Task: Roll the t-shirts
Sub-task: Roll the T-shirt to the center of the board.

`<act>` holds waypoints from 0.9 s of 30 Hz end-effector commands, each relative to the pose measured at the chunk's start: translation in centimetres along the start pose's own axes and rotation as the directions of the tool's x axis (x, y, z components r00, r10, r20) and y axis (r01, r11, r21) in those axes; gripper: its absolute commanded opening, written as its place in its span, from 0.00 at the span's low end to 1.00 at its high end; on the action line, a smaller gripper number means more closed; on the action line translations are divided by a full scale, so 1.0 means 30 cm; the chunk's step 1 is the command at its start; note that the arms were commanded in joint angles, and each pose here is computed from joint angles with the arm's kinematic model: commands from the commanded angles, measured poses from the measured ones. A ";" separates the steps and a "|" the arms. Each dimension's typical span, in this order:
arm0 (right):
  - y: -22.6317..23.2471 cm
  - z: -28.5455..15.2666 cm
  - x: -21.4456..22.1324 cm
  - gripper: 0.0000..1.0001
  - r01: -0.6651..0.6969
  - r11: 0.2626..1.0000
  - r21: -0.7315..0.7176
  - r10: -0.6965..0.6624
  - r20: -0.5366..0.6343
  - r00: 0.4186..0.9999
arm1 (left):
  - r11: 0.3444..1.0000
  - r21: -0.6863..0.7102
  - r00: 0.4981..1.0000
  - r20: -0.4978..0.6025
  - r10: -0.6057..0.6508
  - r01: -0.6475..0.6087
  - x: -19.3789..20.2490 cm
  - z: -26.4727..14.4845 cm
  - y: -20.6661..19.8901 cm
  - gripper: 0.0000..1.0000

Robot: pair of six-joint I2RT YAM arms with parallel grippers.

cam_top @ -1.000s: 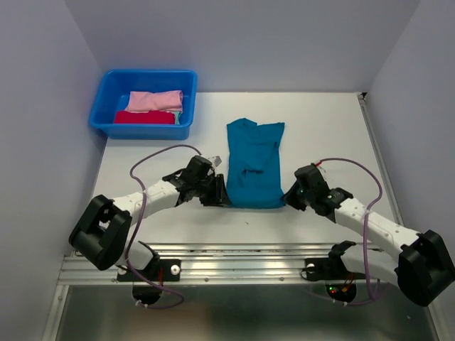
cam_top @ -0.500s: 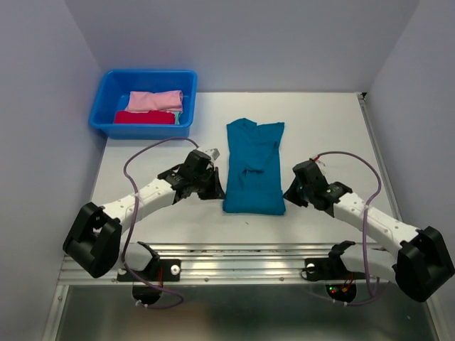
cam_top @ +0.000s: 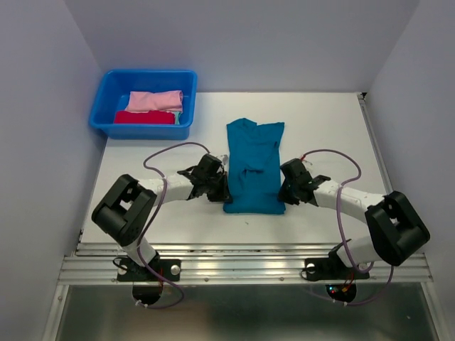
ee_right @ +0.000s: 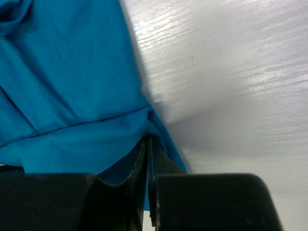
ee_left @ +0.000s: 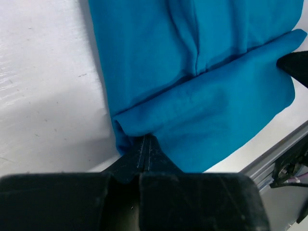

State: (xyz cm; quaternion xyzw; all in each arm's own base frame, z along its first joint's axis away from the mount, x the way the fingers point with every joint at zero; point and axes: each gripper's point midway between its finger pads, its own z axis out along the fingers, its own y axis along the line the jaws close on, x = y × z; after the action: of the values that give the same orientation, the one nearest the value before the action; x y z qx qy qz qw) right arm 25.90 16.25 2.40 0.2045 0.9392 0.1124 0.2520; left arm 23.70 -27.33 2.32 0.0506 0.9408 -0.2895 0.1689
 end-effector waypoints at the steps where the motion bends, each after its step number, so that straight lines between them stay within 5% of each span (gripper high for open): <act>1: 0.008 -0.016 -0.038 0.09 0.008 1.000 -0.009 -0.007 0.055 0.998 | 0.999 -0.007 0.997 0.050 0.053 -0.053 -0.036 -0.026 -0.012 0.00; 7: 0.081 -0.143 -0.121 0.09 0.022 0.994 -0.111 -0.008 0.130 0.991 | 0.995 -0.050 0.984 0.148 0.095 -0.088 -0.143 -0.137 -0.069 0.00; 16: 0.288 -0.156 -0.013 0.08 0.033 0.945 -0.324 -0.030 0.017 0.999 | 0.971 0.202 0.988 0.107 0.110 -0.130 -0.097 -0.158 -0.329 0.00; 27: 0.138 0.022 0.132 0.08 -0.024 0.984 -0.177 0.008 -0.091 0.996 | 0.993 0.095 0.996 -0.049 0.075 -0.070 0.035 0.086 -0.156 0.00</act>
State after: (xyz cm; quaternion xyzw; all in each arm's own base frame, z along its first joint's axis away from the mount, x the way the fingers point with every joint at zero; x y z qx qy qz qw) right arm 24.51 21.96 2.38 0.1744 0.9350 0.2110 0.2253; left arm 22.96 -32.96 4.42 0.0959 0.9225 -0.3351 0.1659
